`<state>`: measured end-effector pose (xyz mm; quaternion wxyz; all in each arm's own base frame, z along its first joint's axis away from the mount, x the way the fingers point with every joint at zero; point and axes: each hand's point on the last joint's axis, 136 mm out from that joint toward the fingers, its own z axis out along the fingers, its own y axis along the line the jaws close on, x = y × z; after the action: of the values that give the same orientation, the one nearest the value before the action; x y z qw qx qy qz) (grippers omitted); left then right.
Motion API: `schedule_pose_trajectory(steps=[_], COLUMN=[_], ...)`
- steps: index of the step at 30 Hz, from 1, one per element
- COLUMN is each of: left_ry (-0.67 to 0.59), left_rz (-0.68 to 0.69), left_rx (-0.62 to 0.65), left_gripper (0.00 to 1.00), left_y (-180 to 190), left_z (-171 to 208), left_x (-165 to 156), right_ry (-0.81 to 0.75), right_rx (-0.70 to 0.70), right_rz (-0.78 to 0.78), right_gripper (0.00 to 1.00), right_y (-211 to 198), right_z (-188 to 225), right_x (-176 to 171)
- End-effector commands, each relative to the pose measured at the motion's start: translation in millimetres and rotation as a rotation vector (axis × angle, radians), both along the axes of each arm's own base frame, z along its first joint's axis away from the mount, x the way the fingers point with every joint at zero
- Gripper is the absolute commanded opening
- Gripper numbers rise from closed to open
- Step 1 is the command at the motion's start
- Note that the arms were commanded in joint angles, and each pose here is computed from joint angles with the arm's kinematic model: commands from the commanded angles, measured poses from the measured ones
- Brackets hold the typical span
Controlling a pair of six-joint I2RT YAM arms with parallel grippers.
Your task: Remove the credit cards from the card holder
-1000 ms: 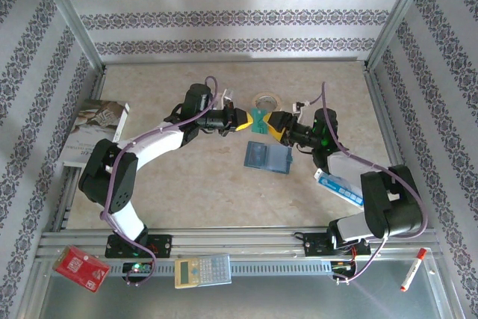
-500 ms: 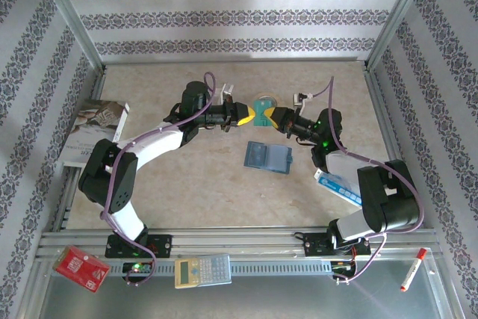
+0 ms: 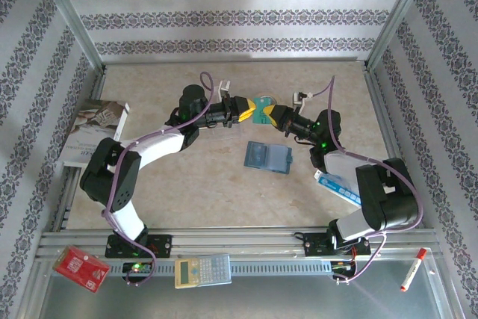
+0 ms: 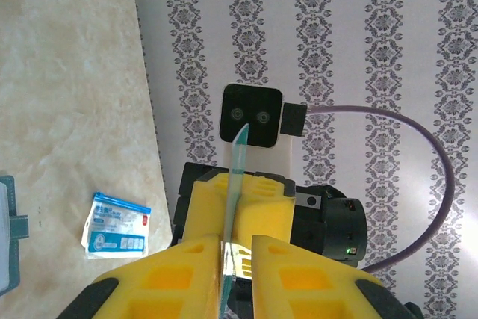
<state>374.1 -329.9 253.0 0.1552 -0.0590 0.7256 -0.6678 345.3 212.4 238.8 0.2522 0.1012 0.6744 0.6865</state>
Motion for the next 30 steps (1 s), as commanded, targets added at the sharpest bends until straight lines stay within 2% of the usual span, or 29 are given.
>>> schedule_pose_trajectory(steps=[1, 3, 11, 12, 15, 16, 23, 30], left_ry=[-0.047, -0.044, -0.047, -0.051, -0.058, -0.061, -0.091, -0.2], left_rz=[-0.02, -0.023, -0.027, -0.023, -0.001, 0.013, 0.12, 0.137], left_rx=[-0.037, -0.035, -0.019, -0.01, 0.037, 0.057, 0.289, 0.665], left_gripper=[0.21, 0.21, 0.0, 0.0, 0.0, 0.0, 0.0, 0.0], left_y=[-9.1, -10.4, -10.2, -7.9, 4.9, 12.9, 76.1, 119.7], left_z=[9.2, 7.0, 3.3, 3.2, -1.7, -2.9, -14.9, -19.7], left_x=[-2.0, -1.7, -1.2, -0.3, 2.2, 4.2, 6.7, 6.5], right_ry=[-0.013, -0.007, 0.02, 0.034, 0.08, 0.095, 0.169, 0.244], right_rx=[0.008, 0.01, 0.006, 0.003, -0.015, -0.018, -0.087, -0.293], right_rz=[0.022, 0.023, 0.037, 0.032, 0.002, -0.017, -0.101, -0.168], right_gripper=[0.05, 0.05, 0.08, 0.13, 0.44, 0.51, 0.69, 0.83], right_y=[5.6, 6.0, 6.8, 4.8, -8.0, -14.6, -51.0, -69.6], right_z=[0.2, -0.5, -6.8, -10.8, -26.9, -33.1, -63.7, -94.9], right_x=[-2.5, -2.0, -0.5, 0.2, 3.8, 5.2, 6.0, -2.8])
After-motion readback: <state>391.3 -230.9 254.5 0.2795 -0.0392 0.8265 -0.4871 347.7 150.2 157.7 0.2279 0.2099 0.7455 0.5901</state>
